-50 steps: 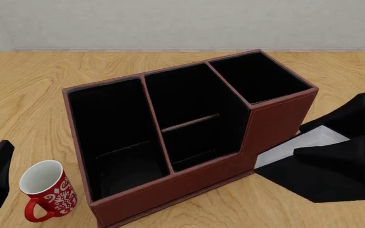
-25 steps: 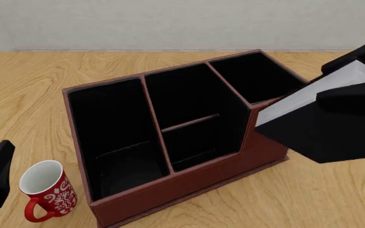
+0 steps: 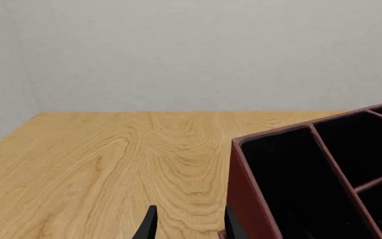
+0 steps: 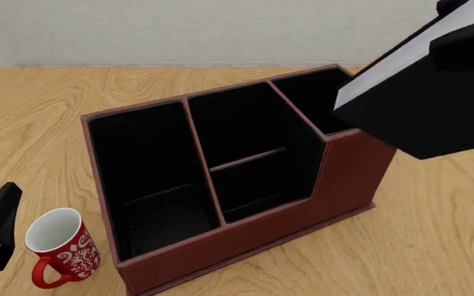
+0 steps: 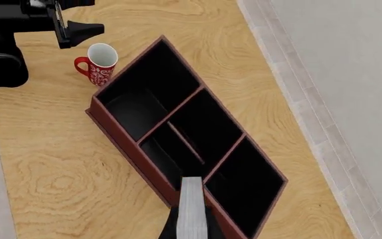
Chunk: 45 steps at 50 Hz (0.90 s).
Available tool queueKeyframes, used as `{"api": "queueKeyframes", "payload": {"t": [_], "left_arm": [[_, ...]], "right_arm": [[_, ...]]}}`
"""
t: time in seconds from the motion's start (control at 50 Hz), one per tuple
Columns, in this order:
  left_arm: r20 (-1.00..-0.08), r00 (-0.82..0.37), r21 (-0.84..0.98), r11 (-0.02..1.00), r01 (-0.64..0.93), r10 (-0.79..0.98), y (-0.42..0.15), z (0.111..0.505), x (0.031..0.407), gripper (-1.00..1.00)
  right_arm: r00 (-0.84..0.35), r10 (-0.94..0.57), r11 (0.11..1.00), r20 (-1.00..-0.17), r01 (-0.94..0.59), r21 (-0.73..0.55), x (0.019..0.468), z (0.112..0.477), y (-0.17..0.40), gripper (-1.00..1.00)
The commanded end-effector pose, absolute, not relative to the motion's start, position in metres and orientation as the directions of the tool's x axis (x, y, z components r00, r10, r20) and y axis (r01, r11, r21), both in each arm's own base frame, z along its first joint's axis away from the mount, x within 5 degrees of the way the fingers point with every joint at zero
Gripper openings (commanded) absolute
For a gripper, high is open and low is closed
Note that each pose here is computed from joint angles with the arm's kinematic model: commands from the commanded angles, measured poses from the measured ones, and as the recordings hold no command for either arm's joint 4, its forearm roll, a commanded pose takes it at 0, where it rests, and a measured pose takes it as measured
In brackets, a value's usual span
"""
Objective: Pick up the book and place it in the right compartment of the caddy.
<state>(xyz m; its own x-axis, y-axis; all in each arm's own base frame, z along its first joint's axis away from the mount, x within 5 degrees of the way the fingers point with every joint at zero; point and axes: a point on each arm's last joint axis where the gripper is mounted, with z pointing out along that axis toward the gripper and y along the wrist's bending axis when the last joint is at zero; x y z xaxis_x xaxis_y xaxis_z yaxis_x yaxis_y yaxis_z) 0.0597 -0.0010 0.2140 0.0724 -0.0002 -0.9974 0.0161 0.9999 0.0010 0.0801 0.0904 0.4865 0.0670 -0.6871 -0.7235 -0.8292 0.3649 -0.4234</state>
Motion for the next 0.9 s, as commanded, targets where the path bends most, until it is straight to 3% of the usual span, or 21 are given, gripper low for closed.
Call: {"api": "queueKeyframes", "payload": {"t": [0.02,0.62,0.9], "left_arm": [[-0.997,0.076,0.001,1.0,0.021,-0.001,-0.001,0.214,0.059,1.0],[-0.997,0.078,0.001,1.0,0.021,-0.001,-0.001,0.215,0.058,1.0],[-0.997,0.077,0.001,1.0,0.021,-0.001,-0.001,0.215,0.058,1.0]], "right_arm": [[0.088,-0.694,0.361,-0.715,-0.816,-0.452,0.092,0.5,0.1,-1.0],[0.06,-0.753,0.346,-0.655,-0.811,-0.472,0.145,0.503,0.139,-1.0],[0.014,-0.752,0.401,-0.659,-0.783,-0.475,0.163,0.508,0.137,-1.0]]}}
